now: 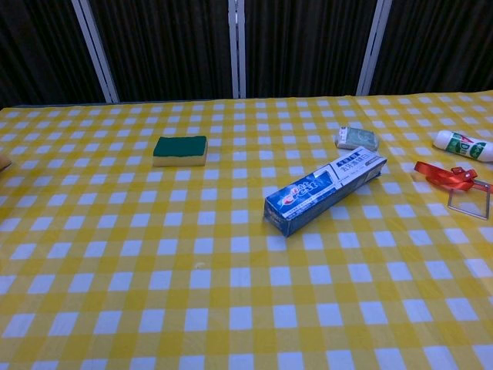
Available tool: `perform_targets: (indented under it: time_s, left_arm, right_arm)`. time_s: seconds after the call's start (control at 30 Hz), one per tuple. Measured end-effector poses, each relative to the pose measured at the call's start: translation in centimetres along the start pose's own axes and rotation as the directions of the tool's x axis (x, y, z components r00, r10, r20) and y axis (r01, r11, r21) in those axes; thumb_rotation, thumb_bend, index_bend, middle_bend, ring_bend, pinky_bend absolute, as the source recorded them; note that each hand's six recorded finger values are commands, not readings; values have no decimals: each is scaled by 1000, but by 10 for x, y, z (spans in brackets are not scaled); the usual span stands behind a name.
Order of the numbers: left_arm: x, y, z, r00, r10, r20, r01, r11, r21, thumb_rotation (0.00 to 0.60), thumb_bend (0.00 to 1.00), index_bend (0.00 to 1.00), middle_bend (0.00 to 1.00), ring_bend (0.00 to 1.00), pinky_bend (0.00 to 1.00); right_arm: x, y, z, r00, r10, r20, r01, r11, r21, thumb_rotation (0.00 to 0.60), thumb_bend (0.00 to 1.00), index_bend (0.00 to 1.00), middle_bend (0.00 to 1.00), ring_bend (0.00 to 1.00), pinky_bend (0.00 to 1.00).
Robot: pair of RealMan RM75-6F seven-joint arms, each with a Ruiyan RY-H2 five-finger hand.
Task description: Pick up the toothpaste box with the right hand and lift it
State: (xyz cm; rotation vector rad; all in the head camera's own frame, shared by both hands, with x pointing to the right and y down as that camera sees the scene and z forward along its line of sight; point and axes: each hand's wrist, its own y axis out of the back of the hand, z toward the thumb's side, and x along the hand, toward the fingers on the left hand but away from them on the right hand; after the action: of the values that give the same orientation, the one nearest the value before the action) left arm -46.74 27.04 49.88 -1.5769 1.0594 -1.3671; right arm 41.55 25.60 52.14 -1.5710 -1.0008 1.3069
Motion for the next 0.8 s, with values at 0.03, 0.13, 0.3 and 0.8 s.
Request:
perform_targets:
  time_s: [0.03,0.13,0.3,0.8]
  left_arm:
    - [0,0,0,1000,0,-1,0,1000,-1,600,0,0,0,0,0]
    - [0,0,-1,1000,-3,-2,3,1000,-3,600,0,0,0,0,0]
    - [1,-2,-1,1000,-8,-3,8,1000,-2,600,0,0,0,0,0]
    - [17,-15,-4,999,-40,-29,40,999,5,600,0,0,0,0,0]
  right_arm:
    - [0,0,0,1000,1,0,-1,1000,0,600,0,33,0,0,0]
    - [0,-2,-1,1000,8,2,-8,1000,-3,600,0,33,0,0,0]
    - [-2,-8,-2,999,40,9,-40,999,-11,600,0,33,0,0,0]
    - [-96,-65,54,903,330,-276,-323,944,72,600,0,33,0,0,0]
